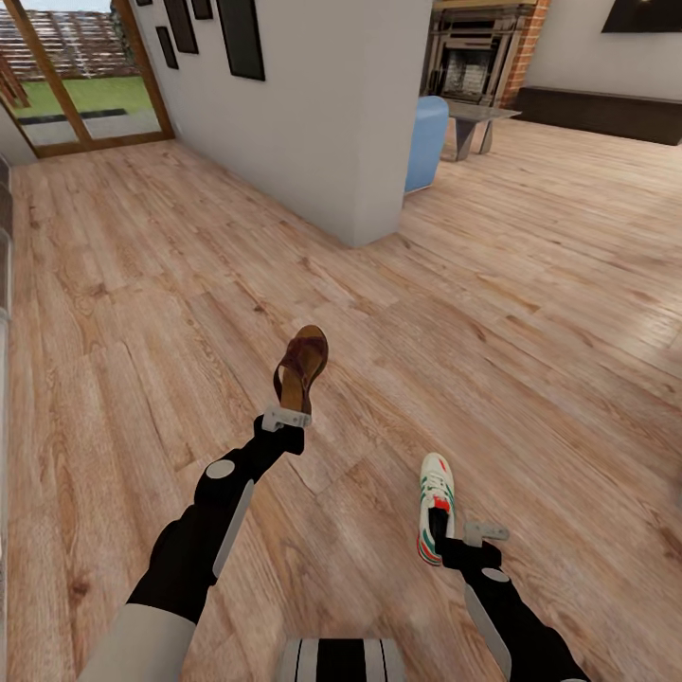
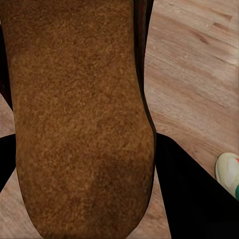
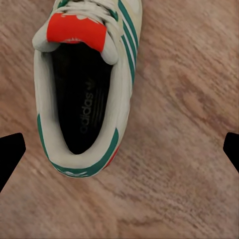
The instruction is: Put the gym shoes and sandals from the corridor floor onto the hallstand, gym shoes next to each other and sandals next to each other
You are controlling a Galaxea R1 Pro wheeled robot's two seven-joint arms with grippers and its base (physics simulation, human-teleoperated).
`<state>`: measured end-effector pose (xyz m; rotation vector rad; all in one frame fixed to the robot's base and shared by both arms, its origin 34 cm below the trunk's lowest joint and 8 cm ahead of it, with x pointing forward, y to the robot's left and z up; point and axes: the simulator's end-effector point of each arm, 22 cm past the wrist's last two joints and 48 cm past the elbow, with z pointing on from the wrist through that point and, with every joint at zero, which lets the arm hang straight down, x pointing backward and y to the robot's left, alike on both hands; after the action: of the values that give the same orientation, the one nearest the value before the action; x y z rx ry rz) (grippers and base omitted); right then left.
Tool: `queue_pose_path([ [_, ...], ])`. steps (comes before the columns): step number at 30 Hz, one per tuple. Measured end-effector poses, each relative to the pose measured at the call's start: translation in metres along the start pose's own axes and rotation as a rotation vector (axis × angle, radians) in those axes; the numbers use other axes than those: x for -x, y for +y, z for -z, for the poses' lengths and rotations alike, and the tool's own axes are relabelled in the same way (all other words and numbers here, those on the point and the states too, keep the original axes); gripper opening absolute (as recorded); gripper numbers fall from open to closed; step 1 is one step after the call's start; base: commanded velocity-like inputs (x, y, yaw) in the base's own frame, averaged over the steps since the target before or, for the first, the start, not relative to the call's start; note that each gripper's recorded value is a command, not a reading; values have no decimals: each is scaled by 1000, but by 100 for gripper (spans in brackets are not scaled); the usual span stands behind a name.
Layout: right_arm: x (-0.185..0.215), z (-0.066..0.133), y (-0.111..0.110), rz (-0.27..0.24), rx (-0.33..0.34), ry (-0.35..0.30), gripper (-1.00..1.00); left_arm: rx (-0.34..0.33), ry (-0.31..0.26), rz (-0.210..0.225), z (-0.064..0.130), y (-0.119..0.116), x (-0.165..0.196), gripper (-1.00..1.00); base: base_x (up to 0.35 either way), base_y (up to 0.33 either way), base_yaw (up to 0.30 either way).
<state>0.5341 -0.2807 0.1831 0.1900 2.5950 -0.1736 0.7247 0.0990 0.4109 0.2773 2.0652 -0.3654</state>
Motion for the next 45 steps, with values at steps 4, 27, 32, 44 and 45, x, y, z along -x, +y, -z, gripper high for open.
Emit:
queue_pose_path([
  [4,1,0,0,-1,0,-1,100,1,0,0,0,0,0,-100,0,0,0],
  [27,2,0,0,-1,-1,-4,100,4,1,2,0,3,-1,-100,0,0,84],
  [32,-5,-3,-1,0,-3,8,100,5,13,6,-2,4,-8,-100,0,0,2],
  [44,-40,-17,-2,11,-9,74,100,-1,74,29,-17,6,-50,-100,0,0,0],
  [45,-43,-18,-2,13,-9,80,100,-2,80,31,-18,6,-54,-100,0,0,0],
])
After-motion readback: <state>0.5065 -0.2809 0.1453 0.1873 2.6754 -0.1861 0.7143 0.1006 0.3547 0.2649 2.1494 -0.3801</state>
